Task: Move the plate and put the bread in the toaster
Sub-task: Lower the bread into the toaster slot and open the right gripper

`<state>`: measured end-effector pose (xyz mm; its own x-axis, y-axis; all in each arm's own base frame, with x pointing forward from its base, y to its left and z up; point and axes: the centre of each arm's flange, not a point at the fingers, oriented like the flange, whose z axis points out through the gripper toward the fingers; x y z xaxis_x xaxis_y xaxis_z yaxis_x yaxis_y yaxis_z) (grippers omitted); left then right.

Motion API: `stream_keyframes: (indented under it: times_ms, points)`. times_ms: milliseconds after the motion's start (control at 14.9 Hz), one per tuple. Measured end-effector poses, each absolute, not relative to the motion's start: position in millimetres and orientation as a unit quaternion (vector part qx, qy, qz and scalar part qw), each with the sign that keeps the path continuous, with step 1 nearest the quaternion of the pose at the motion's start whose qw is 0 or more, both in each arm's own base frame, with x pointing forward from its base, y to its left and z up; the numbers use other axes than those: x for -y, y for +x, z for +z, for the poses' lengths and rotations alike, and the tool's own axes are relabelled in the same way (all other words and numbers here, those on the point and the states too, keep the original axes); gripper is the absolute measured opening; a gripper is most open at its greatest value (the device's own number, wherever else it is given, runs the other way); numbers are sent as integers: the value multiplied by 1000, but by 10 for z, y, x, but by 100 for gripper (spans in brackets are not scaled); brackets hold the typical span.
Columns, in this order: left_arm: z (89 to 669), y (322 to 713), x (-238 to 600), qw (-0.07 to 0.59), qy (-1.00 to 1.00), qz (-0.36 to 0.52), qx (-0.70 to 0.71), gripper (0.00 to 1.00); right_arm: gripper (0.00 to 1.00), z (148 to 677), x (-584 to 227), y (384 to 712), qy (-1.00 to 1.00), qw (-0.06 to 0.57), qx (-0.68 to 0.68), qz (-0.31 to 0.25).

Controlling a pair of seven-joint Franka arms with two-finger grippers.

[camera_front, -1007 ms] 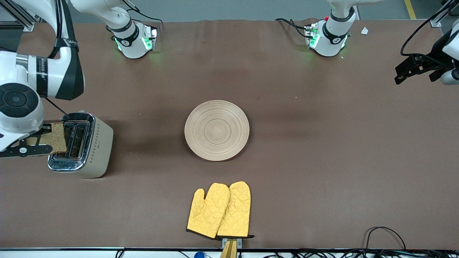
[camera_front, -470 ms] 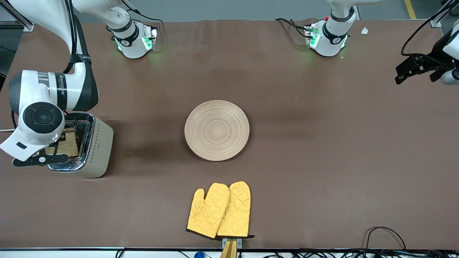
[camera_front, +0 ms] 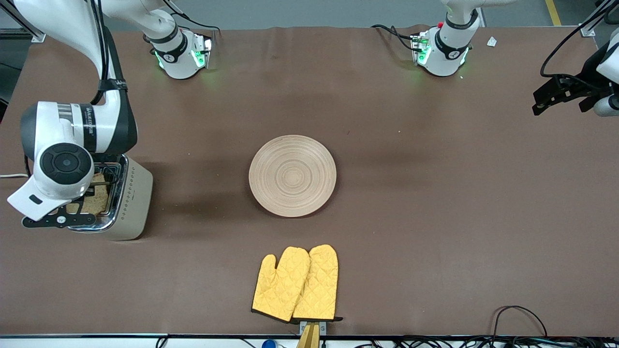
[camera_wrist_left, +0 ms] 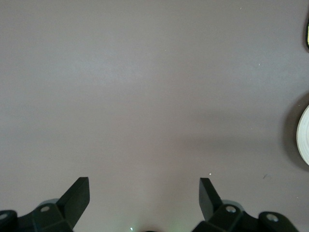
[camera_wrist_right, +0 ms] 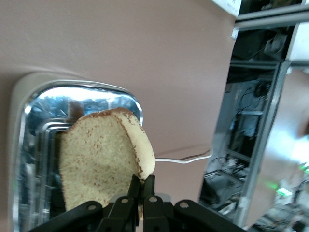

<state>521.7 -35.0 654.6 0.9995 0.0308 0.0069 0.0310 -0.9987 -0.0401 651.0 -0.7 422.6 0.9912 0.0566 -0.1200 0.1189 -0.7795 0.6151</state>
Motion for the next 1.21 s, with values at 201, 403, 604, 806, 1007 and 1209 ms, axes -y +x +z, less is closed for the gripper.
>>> stream_keyframes:
  times_ms: [201,403,604,806,1007,1209]
  points:
    - [6542,5220,352,20,-1000,-3,15,100,5,4230,-3,6504,946,321,-3,-37]
    - [6527,5230,351,20,-1000,-2,15,100,5,4222,2,6485,947,318,25,-36]
    - [6527,5230,350,20,-1000,-2,15,100,5,4219,7,6420,951,298,74,-37]
    - [6526,5230,350,20,-1000,-2,15,100,5,4213,24,6342,950,288,121,-30]
    - [6526,5231,347,20,-1000,-2,16,100,5,4209,77,6226,953,274,128,-23]
    - [6527,5231,344,20,-1000,-2,16,100,5,4073,125,6030,960,254,119,-13]
